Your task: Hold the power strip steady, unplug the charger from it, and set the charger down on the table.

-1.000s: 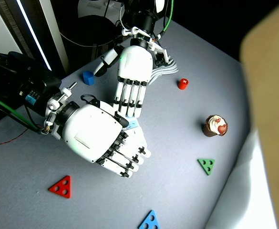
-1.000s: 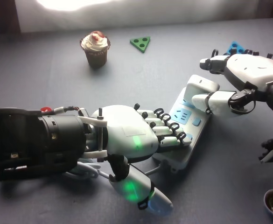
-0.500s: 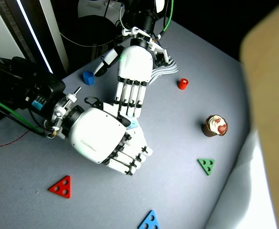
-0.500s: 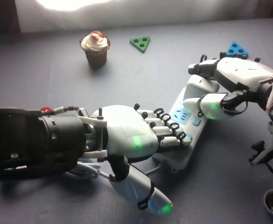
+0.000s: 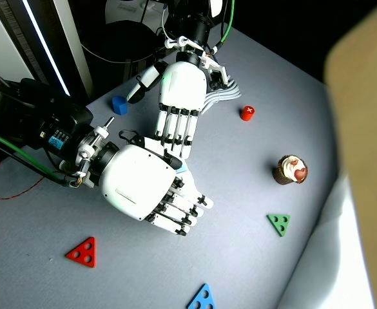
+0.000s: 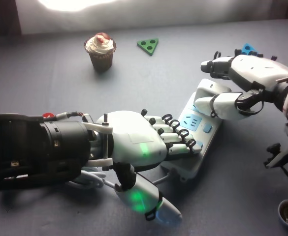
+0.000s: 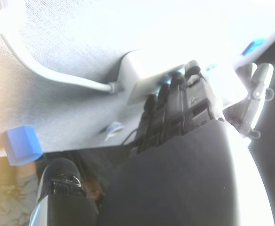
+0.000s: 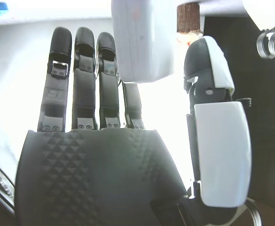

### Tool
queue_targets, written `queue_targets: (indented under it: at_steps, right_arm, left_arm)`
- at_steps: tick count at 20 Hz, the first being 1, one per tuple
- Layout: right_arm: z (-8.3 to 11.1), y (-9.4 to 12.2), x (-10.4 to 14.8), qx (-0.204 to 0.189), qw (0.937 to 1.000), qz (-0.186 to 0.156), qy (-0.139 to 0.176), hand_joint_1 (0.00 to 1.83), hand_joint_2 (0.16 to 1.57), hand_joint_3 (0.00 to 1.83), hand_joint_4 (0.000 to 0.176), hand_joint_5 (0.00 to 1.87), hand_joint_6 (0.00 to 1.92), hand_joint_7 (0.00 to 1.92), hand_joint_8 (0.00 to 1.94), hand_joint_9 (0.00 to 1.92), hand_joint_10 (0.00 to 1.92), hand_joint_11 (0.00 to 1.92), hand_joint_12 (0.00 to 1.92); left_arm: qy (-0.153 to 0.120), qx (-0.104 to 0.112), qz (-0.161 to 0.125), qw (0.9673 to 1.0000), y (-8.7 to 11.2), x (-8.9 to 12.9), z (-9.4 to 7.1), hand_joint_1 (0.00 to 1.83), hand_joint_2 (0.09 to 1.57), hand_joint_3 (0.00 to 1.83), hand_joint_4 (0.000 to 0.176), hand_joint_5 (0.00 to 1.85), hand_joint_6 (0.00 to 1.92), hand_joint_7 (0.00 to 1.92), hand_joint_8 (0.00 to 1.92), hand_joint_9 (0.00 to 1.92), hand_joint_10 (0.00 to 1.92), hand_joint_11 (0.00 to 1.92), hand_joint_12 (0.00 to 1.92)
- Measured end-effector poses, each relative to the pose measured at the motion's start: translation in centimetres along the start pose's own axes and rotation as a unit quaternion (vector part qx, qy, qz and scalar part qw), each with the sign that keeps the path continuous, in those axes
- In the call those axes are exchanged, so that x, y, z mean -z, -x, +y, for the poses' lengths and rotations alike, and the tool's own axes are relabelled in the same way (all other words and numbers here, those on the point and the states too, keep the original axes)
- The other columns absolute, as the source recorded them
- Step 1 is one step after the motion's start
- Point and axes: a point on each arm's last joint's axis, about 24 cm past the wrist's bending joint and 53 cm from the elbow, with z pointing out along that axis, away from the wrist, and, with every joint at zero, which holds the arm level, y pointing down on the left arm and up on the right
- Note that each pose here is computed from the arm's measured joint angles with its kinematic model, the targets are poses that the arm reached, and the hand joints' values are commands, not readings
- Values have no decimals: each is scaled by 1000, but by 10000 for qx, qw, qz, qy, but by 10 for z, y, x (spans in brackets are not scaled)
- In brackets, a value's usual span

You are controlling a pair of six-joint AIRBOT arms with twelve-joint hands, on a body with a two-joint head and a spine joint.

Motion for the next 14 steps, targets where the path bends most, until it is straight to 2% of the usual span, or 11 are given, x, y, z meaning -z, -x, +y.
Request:
queue_targets:
  at_steps: [4,14]
  right_arm:
    - [-1,9,-1,-34,9999,-93,-26,728,1125,5,0,398,1,488,1,486,1,233,604]
    - [-8,-3,-5,-181,9997,84,-168,740,1115,0,0,425,5,511,5,505,5,248,604]
  left_arm:
    - [7,7,0,10000,0,0,0,0,1013,3,0,17,0,36,0,35,0,24,14]
    - [17,13,3,10000,0,0,1,0,1011,2,0,39,6,61,7,60,8,45,23]
